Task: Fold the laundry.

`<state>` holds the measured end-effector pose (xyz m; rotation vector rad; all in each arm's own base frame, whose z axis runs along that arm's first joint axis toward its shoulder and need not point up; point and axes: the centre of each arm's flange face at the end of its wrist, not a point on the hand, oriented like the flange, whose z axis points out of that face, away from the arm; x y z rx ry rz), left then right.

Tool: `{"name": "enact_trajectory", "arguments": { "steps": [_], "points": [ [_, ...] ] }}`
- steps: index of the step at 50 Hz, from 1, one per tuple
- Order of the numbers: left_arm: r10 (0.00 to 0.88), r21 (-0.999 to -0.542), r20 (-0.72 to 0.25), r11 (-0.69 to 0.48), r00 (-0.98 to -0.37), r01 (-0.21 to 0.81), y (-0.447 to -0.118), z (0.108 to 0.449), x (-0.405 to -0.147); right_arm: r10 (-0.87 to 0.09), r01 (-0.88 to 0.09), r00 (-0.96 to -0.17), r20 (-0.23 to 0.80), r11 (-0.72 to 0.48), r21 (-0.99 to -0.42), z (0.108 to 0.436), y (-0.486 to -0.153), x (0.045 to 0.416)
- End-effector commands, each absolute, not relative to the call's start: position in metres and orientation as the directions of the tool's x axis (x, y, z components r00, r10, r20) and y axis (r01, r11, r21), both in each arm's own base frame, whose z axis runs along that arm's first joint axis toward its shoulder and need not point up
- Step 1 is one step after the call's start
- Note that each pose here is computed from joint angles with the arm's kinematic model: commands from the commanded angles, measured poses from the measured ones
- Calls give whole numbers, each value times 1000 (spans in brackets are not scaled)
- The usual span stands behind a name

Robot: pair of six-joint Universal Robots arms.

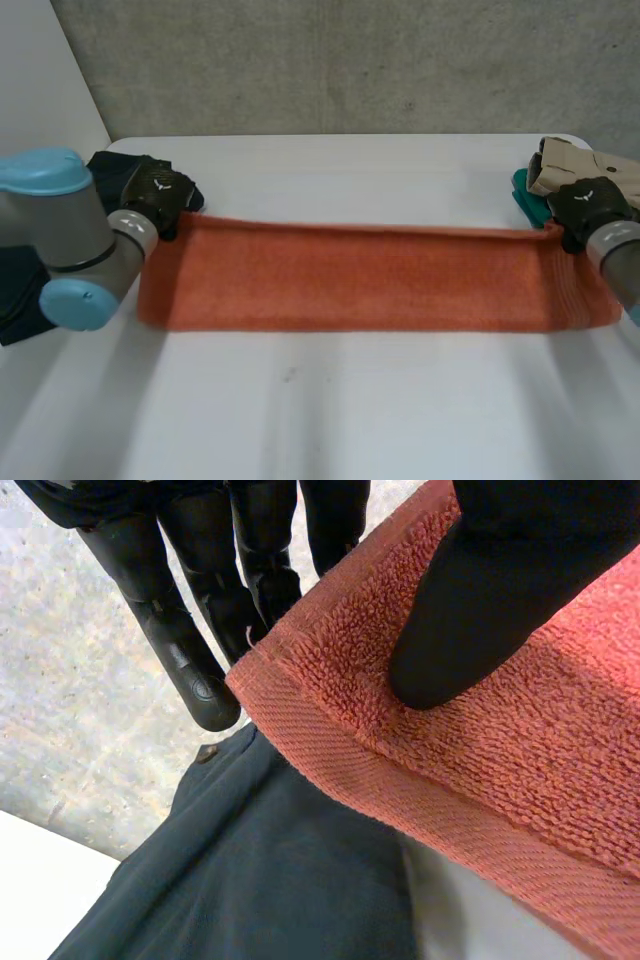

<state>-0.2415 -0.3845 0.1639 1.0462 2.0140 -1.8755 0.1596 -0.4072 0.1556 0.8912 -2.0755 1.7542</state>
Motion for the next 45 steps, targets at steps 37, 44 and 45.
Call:
{"name": "enact_trajectory", "arguments": {
  "steps": [37,44,45],
  "points": [
    [425,-874,-464,-78,-778,479,-299,209,-252,-463,-506,-817,343,291,-812,175,-336,119],
    [432,-877,-458,-80,-776,473,-300,202,-253,-455,-579,-773,443,220,-785,142,-347,109],
    [432,-877,-459,-81,-777,473,-300,202,-253,-455,-586,-769,450,218,-780,138,-348,108]
  ]
}}
